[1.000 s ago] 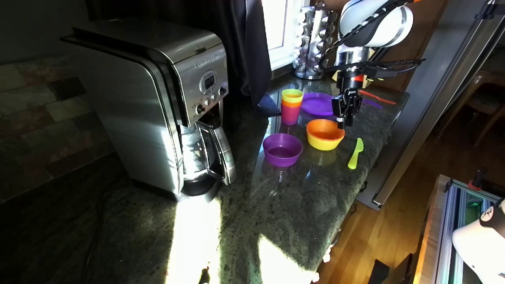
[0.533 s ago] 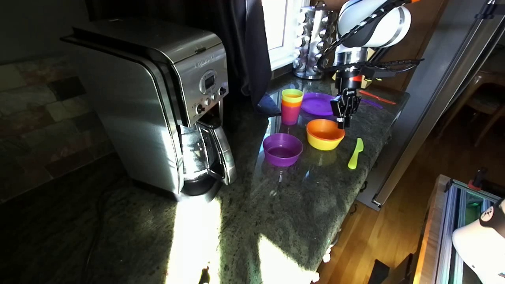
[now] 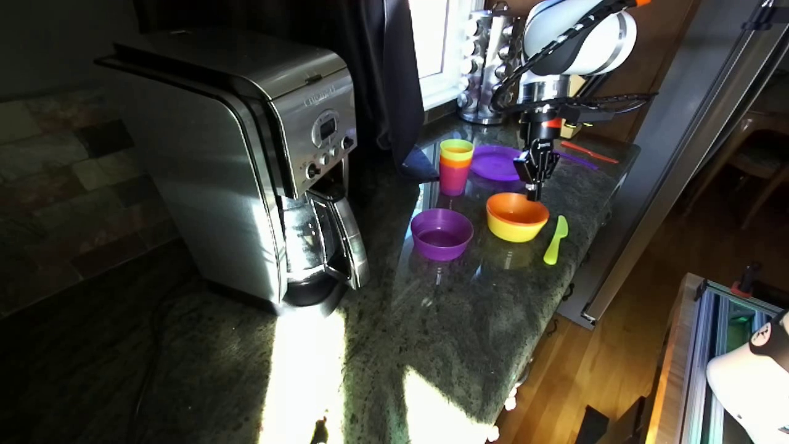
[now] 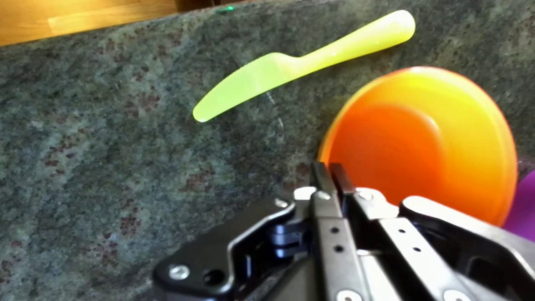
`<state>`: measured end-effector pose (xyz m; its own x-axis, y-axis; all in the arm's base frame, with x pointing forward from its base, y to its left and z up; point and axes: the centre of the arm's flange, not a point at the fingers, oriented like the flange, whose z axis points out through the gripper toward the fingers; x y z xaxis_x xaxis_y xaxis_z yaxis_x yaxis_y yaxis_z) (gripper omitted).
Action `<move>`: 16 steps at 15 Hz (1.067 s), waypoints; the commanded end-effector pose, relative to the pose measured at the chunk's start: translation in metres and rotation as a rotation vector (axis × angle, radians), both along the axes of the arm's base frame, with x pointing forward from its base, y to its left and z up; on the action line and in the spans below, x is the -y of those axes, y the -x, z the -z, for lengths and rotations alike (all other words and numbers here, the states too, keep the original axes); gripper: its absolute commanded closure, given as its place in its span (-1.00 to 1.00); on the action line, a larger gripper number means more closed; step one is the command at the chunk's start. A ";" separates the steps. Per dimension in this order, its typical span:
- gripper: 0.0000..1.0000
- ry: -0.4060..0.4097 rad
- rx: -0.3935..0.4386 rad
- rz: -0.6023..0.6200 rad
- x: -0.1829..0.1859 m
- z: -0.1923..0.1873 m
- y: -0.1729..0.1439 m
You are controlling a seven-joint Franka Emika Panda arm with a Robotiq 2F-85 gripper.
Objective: Unstack the stacked bowls
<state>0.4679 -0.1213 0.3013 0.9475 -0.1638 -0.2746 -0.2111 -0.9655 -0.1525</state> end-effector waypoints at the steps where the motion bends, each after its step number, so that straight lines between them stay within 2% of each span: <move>1: 1.00 0.023 0.001 0.010 -0.001 0.004 -0.005; 6: 0.99 0.016 0.007 0.017 -0.001 0.001 -0.006; 16: 0.99 -0.080 0.030 0.015 -0.004 -0.017 0.000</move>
